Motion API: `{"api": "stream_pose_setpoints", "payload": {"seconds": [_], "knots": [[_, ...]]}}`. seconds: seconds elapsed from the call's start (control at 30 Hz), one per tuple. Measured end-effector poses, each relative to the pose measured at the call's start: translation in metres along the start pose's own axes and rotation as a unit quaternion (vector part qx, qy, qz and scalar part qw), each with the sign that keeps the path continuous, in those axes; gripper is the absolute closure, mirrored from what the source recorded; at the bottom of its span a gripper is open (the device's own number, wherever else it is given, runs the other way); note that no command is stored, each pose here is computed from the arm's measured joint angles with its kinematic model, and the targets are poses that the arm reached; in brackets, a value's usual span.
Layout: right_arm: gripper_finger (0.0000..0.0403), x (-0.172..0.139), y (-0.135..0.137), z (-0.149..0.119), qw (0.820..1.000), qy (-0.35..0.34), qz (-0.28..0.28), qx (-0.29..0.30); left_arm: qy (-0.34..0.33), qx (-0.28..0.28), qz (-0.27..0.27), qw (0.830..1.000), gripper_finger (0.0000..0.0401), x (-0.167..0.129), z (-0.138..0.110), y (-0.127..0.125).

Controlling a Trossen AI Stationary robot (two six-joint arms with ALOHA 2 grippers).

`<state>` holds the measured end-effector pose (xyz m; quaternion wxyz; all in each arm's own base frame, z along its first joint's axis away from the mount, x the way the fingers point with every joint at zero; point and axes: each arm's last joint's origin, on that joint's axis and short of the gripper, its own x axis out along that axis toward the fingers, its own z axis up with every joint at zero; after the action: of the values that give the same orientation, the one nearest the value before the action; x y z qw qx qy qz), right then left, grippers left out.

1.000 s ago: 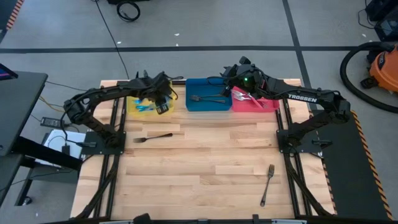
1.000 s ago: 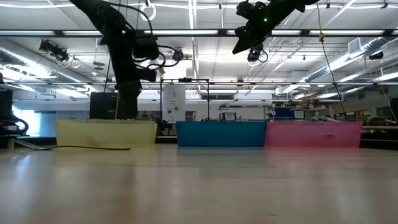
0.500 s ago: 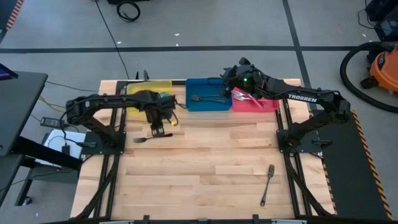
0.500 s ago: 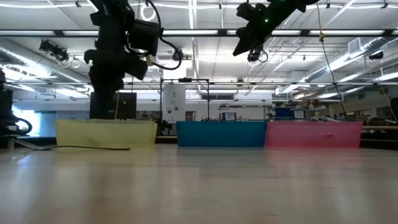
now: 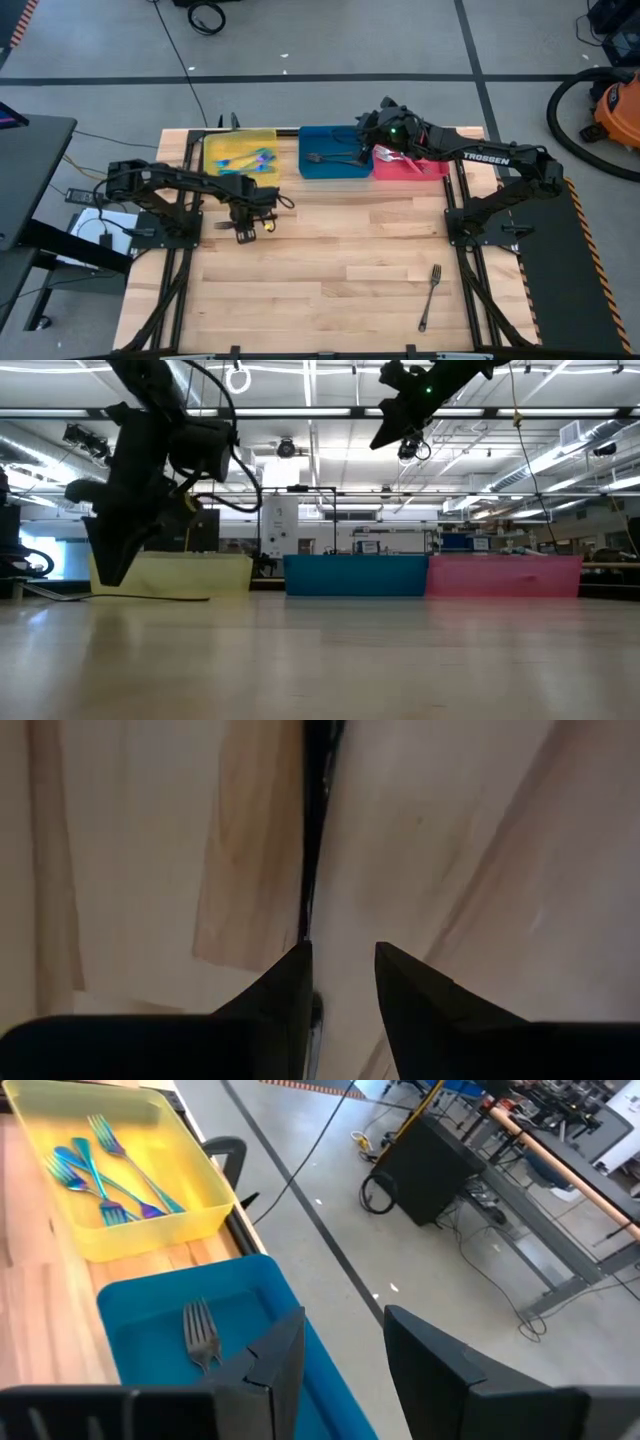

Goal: Sort silverware by color (type)
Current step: Put the black fork into the blue bin

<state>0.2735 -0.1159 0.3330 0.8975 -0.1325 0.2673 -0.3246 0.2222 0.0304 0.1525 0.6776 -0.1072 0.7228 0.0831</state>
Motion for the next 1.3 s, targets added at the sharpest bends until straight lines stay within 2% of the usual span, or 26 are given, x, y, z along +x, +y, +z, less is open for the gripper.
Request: {"api": "stream_pose_setpoints", "payload": {"seconds": [0.33, 0.77, 1.13, 1.3], "knots": [[0.0256, -0.002, 0.006, 0.002, 1.000, -0.005, 0.010, -0.006, -0.003, -0.023, 0.007, 1.000, 0.0289, 0.005, -0.002, 0.004], [0.0256, -0.002, 0.006, 0.002, 1.000, -0.005, 0.010, -0.016, -0.044, -0.041, 0.012, 0.998, 0.0291, 0.016, 0.001, 0.006], [0.0256, -0.002, 0.008, -0.001, 0.999, 0.005, 0.026, -0.021, -0.036, -0.041, 0.015, 0.998, 0.0324, 0.025, 0.000, 0.007], [0.0256, -0.003, 0.008, -0.001, 0.999, 0.008, 0.027, -0.022, -0.037, -0.039, 0.019, 0.998, 0.0375, 0.025, -0.001, 0.007]]}}
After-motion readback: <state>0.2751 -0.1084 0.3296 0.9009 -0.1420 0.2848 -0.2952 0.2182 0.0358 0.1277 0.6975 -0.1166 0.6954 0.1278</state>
